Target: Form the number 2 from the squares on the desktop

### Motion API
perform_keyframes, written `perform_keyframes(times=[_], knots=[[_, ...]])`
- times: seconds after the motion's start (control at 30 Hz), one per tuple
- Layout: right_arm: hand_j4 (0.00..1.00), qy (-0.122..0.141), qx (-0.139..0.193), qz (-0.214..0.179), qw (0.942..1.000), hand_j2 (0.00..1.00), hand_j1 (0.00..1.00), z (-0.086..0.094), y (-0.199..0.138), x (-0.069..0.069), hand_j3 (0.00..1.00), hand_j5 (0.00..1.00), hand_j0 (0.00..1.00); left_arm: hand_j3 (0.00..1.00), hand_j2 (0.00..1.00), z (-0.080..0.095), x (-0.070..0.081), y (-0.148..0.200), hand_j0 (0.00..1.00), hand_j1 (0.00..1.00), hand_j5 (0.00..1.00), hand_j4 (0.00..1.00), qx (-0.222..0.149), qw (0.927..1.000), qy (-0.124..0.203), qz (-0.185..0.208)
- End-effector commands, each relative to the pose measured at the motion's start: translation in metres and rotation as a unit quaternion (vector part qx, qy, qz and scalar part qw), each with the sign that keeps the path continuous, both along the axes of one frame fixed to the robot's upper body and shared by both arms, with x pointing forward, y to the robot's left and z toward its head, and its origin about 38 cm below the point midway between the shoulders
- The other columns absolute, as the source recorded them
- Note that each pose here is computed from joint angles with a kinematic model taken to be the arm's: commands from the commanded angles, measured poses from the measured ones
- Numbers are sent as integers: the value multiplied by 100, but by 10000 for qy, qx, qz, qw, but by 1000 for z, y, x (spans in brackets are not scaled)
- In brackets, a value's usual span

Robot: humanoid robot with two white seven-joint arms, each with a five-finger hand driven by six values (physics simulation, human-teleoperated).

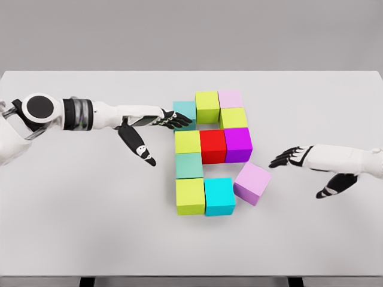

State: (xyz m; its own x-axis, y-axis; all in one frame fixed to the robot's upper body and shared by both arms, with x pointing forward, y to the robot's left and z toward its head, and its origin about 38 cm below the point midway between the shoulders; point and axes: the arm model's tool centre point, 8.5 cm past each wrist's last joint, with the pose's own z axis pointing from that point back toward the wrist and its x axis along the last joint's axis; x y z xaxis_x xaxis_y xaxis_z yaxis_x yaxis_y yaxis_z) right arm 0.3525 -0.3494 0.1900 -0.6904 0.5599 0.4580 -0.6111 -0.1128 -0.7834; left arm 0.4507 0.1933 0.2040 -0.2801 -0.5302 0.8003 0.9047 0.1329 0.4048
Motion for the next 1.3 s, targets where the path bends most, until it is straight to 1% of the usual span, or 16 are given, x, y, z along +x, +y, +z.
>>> perform_keyframes(times=[0.0, 0.03, 0.17, 0.23, 0.33, 0.4, 0.47, 0.5, 0.53, 0.57, 0.6, 0.77, 0.8, 0.87, 1.07, 1.27], knots=[[100, 382, 766, -363, 9957, 100, 100, -5, -5, 7, 100, 100, 100, 100, 100, -2, -1, -1, 100, 100, 100, 100, -7, 10000, 35, -9], [100, 390, 756, -484, 9952, 100, 100, -9, -11, 11, 100, 100, 100, 100, 100, -1, 0, -2, 100, 100, 100, 100, -10, 10000, 26, -14], [100, 400, 746, -466, 9953, 100, 100, -10, -9, 10, 100, 100, 100, 100, 100, -10, 10, -7, 100, 100, 100, 100, 49, 10000, 42, 75], [100, 564, 729, -364, 9951, 100, 100, -21, -2, 6, 100, 100, 100, 100, 100, -13, 13, -10, 100, 100, 100, 100, 46, 9999, 68, 103], [100, 590, 819, -321, 9944, 100, 100, -21, 3, 6, 100, 100, 100, 100, 100, -13, 13, -11, 100, 100, 100, 100, 47, 9999, 73, 101], [100, 756, 1042, -338, 9911, 100, 100, -33, 11, 3, 100, 100, 100, 100, 100, -13, 13, -11, 100, 100, 100, 100, 37, 9999, 64, 99], [100, 988, 1453, -462, 9834, 100, 100, -36, 11, -1, 100, 100, 100, 100, 100, -14, 13, -11, 100, 100, 100, 100, 51, 9999, 70, 100], [100, 999, 1484, -474, 9827, 100, 100, -37, 11, 0, 100, 100, 100, 100, 100, -14, 14, -10, 100, 100, 100, 100, 56, 9999, 73, 114], [100, 1059, 1577, -602, 9799, 100, 100, -42, 8, 3, 100, 100, 100, 100, 100, -16, 16, -12, 100, 100, 100, 100, 66, 9999, 75, 123], [100, 1107, 1706, -671, 9768, 100, 100, -44, 7, 5, 100, 100, 100, 100, 100, -17, 18, -12, 100, 100, 100, 100, 96, 9998, 53, 145], [100, 1171, 1932, -745, 9713, 100, 100, -41, 6, 6, 100, 100, 100, 100, 100, -20, 21, -13, 100, 100, 100, 100, 114, 9997, 64, 182], [100, 1222, 2103, -689, 9675, 100, 100, -46, 17, 7, 100, 100, 100, 100, 100, -20, 22, -15, 100, 100, 100, 100, 115, 9997, 69, 188], [100, 1319, 2119, -701, 9658, 100, 100, -54, 19, 2, 100, 100, 100, 100, 100, -20, 22, -15, 100, 100, 100, 100, 121, 9997, 64, 187], [100, 1396, 2181, -706, 9633, 100, 100, -61, 22, -2, 100, 100, 100, 100, 100, -21, 23, -15, 100, 100, 100, 100, 156, 9997, 39, 181], [100, 1363, 2198, -714, 9633, 100, 100, -58, 22, 0, 100, 100, 100, 100, 100, -27, 30, -20, 100, 100, 100, 100, 192, 9995, 57, 249], [100, 1497, 2205, -715, 9612, 100, 100, -67, 23, -8, 100, 100, 100, 100, 100, -27, 31, -19, 100, 100, 100, 100, 202, 9994, 50, 262]])
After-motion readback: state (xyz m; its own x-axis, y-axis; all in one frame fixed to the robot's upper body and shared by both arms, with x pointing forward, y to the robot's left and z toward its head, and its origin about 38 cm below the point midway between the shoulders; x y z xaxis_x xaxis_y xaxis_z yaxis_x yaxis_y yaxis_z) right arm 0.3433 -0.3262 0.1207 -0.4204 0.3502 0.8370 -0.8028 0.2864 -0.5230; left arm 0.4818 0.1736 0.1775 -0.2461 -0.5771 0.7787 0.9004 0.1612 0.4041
